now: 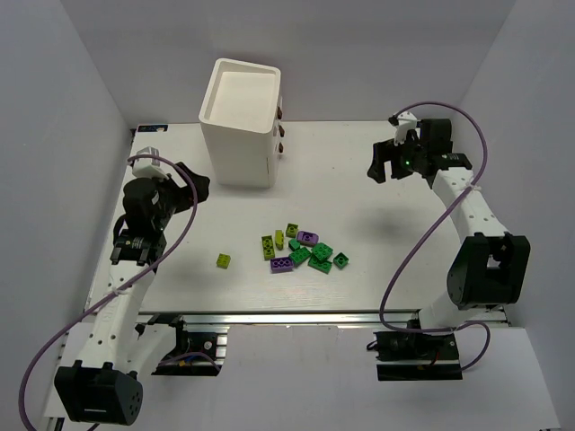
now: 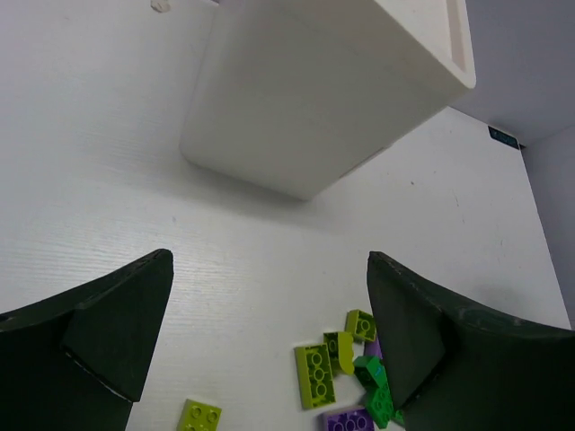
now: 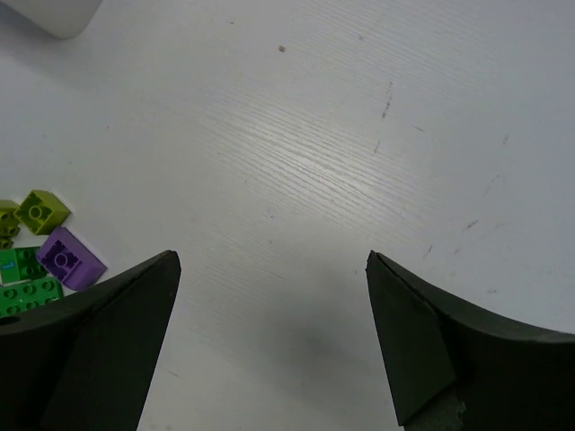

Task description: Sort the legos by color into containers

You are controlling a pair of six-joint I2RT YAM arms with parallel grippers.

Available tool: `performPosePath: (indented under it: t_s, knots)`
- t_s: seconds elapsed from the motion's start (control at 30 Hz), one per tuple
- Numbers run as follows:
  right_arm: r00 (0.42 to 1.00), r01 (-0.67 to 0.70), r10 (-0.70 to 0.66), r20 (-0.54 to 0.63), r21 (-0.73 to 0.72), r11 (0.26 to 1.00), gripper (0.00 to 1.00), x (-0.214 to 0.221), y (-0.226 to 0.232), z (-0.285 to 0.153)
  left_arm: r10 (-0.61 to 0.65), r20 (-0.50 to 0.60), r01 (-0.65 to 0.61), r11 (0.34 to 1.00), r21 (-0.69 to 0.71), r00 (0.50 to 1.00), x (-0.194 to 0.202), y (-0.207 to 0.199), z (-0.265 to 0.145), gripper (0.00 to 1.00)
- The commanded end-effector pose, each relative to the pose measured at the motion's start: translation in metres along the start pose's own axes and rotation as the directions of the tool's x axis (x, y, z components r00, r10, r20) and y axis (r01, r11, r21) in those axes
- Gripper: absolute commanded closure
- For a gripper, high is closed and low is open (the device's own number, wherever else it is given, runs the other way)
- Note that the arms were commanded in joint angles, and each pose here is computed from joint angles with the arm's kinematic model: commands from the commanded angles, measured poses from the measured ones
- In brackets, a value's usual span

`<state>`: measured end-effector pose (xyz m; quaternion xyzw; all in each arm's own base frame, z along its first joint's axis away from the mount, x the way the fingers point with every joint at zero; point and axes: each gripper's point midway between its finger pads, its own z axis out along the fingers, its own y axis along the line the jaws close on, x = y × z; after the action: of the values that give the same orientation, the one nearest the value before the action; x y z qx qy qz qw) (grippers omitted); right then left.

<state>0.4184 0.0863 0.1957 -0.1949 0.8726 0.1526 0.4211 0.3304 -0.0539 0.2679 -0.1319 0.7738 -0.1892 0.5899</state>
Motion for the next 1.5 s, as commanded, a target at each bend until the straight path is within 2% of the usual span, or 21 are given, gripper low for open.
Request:
performPosePath:
  t_s: [0.0, 0.1, 0.2, 0.23, 0.27, 0.3, 0.4, 0.43, 0.47, 0.5, 0.53, 0.57, 0.63, 0.67, 0.77, 0.83, 1.07, 1.1, 1.17, 1.23, 1.47]
  knots:
    - [0.989, 0.128, -0.117, 0.086, -0.143, 0.981, 0.11, -0.031, 0.021, -0.004, -0.031, -0.035, 0.033, 0.999, 0.040, 0.999, 0.006, -0.009, -0.006, 0.02]
    - [0.939, 0.341, -0.317, 0.132, -0.248, 0.907, 0.11, -0.037, 0.031, 0.016, -0.041, -0.057, 0.044, 0.998, 0.052, 0.997, 0.014, -0.009, -0.005, 0.02]
    - [0.910, 0.413, -0.363, 0.202, -0.341, 0.845, 0.11, -0.056, 0.041, 0.038, -0.052, -0.075, 0.057, 0.996, 0.070, 0.996, 0.020, -0.012, -0.005, 0.02]
    - [0.897, 0.440, -0.363, 0.252, -0.437, 0.785, 0.11, -0.058, 0.060, 0.038, -0.054, -0.082, 0.060, 0.996, 0.073, 0.995, 0.021, -0.012, -0.005, 0.02]
    - [0.883, 0.467, -0.371, 0.288, -0.458, 0.757, 0.11, -0.065, 0.063, 0.041, -0.056, -0.092, 0.063, 0.995, 0.074, 0.994, 0.024, -0.012, -0.005, 0.02]
    - [0.901, 0.427, -0.322, 0.290, -0.475, 0.769, 0.11, -0.075, 0.062, 0.053, -0.057, -0.091, 0.064, 0.995, 0.078, 0.994, 0.023, -0.013, -0.005, 0.02]
    - [0.874, 0.476, -0.302, 0.381, -0.543, 0.692, 0.12, -0.088, 0.079, 0.068, -0.059, -0.105, 0.066, 0.995, 0.072, 0.993, 0.026, -0.012, -0.007, 0.02]
    - [0.869, 0.483, -0.296, 0.396, -0.549, 0.682, 0.17, -0.091, 0.088, 0.074, -0.060, -0.112, 0.067, 0.996, 0.066, 0.992, 0.028, -0.011, -0.008, 0.02]
    - [0.815, 0.555, -0.320, 0.483, -0.492, 0.671, 0.30, -0.110, 0.089, 0.081, -0.060, -0.110, 0.067, 0.996, 0.062, 0.992, 0.027, -0.010, -0.009, 0.02]
    - [0.799, 0.570, -0.310, 0.515, -0.485, 0.663, 0.37, -0.113, 0.092, 0.086, -0.063, -0.112, 0.070, 0.996, 0.059, 0.992, 0.028, -0.010, -0.010, 0.02]
    - [0.815, 0.542, -0.271, 0.513, -0.507, 0.670, 0.44, -0.111, 0.096, 0.092, -0.066, -0.112, 0.073, 0.996, 0.058, 0.991, 0.029, -0.010, -0.011, 0.02]
    - [0.750, 0.606, -0.282, 0.598, -0.450, 0.656, 0.60, -0.131, 0.100, 0.093, -0.072, -0.119, 0.079, 0.996, 0.052, 0.990, 0.033, -0.008, -0.011, 0.02]
    - [0.762, 0.578, -0.222, 0.608, -0.484, 0.657, 0.68, -0.140, 0.104, 0.102, -0.085, -0.116, 0.092, 0.994, 0.055, 0.990, 0.031, -0.009, -0.012, 0.02]
    - [0.763, 0.571, -0.197, 0.616, -0.499, 0.652, 0.66, -0.144, 0.106, 0.105, -0.088, -0.112, 0.094, 0.994, 0.057, 0.990, 0.030, -0.010, -0.013, 0.02]
    - [0.744, 0.569, -0.141, 0.653, -0.509, 0.645, 0.41, -0.158, 0.107, 0.120, -0.098, -0.104, 0.104, 0.993, 0.055, 0.990, 0.029, -0.012, -0.015, 0.02]
    - [0.720, 0.590, -0.142, 0.679, -0.493, 0.640, 0.32, -0.159, 0.107, 0.135, -0.113, -0.089, 0.117, 0.992, 0.046, 0.990, 0.029, -0.010, -0.018, 0.02]
    - [0.684, 0.629, -0.166, 0.710, -0.459, 0.627, 0.21, -0.166, 0.111, 0.172, -0.152, -0.111, 0.158, 0.987, 0.043, 0.982, 0.040, -0.008, -0.019, 0.02]
    - [0.656, 0.652, -0.180, 0.733, -0.431, 0.624, 0.21, -0.177, 0.110, 0.168, -0.152, -0.116, 0.158, 0.986, 0.045, 0.981, 0.041, -0.009, -0.018, 0.02]
    - [0.656, 0.657, -0.175, 0.734, -0.442, 0.611, 0.21, -0.177, 0.117, 0.177, -0.154, -0.136, 0.161, 0.986, 0.041, 0.979, 0.044, -0.009, -0.014, 0.02]
    - [0.625, 0.684, -0.181, 0.759, -0.422, 0.595, 0.21, -0.186, 0.127, 0.173, -0.153, -0.146, 0.161, 0.986, 0.042, 0.977, 0.044, -0.009, -0.011, 0.02]
    - [0.619, 0.662, -0.169, 0.767, -0.394, 0.637, 0.23, -0.187, 0.155, 0.202, -0.163, -0.171, 0.174, 0.983, 0.052, 0.972, 0.046, -0.013, -0.003, 0.02]
